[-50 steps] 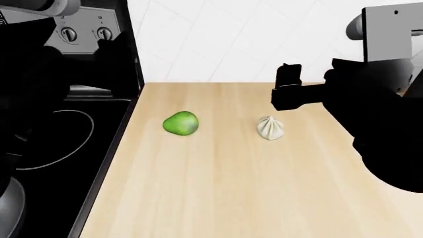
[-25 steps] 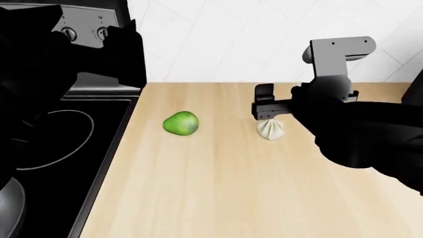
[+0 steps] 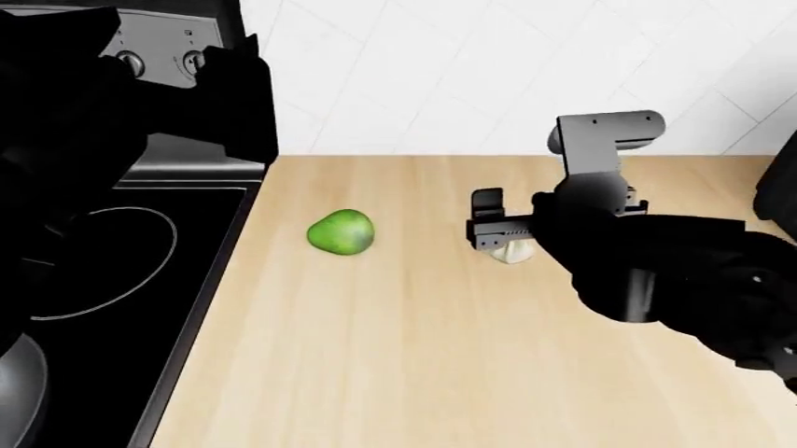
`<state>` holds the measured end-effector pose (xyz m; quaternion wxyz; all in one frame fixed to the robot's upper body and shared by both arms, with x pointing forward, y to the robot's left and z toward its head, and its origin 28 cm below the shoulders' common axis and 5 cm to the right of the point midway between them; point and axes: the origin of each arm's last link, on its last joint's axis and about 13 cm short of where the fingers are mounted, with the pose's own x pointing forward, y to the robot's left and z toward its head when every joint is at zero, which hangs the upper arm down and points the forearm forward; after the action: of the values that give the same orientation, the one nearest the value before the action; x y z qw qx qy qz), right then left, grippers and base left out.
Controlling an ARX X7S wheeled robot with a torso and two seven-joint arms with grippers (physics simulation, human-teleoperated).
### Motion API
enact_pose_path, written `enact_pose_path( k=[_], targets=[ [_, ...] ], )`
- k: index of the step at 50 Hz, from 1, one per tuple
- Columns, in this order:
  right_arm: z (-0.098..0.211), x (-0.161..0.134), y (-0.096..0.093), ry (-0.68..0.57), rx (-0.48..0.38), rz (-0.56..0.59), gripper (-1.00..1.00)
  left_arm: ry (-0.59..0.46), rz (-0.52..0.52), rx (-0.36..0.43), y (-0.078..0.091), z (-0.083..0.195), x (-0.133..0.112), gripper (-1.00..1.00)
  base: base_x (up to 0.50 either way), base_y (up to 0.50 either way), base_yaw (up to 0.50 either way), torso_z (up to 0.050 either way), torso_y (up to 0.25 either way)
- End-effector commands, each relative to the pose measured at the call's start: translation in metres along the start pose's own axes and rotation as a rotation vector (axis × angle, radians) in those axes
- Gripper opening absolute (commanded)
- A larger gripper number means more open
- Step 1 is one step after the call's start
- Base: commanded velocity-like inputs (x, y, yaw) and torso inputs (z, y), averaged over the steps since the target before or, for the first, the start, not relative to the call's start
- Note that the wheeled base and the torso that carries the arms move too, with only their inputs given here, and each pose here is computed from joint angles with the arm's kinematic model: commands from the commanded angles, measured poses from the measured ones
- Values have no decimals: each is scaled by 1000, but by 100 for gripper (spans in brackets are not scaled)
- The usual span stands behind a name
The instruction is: Place both pans onto different burners. Then place the avocado and the dumpling on different pans.
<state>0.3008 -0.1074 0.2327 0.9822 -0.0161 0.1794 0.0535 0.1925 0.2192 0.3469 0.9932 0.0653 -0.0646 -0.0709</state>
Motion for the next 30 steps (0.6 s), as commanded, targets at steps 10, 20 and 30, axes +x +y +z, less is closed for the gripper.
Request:
enact_pose_path(
  k=[10, 20, 30],
  targets=[
    [-9, 23, -1, 45, 17, -14, 100, 0, -7, -3, -1, -1, 1, 100, 0, 0, 0, 0, 0],
    [-12, 39, 0, 74, 36, -22, 100, 5, -9, -5, -1, -3, 2, 100, 0, 0, 0, 0, 0],
    [-21, 45, -2, 104, 51, -26, 100, 7, -11, -7, -2, -3, 2, 100, 0, 0, 0, 0, 0]
  ],
)
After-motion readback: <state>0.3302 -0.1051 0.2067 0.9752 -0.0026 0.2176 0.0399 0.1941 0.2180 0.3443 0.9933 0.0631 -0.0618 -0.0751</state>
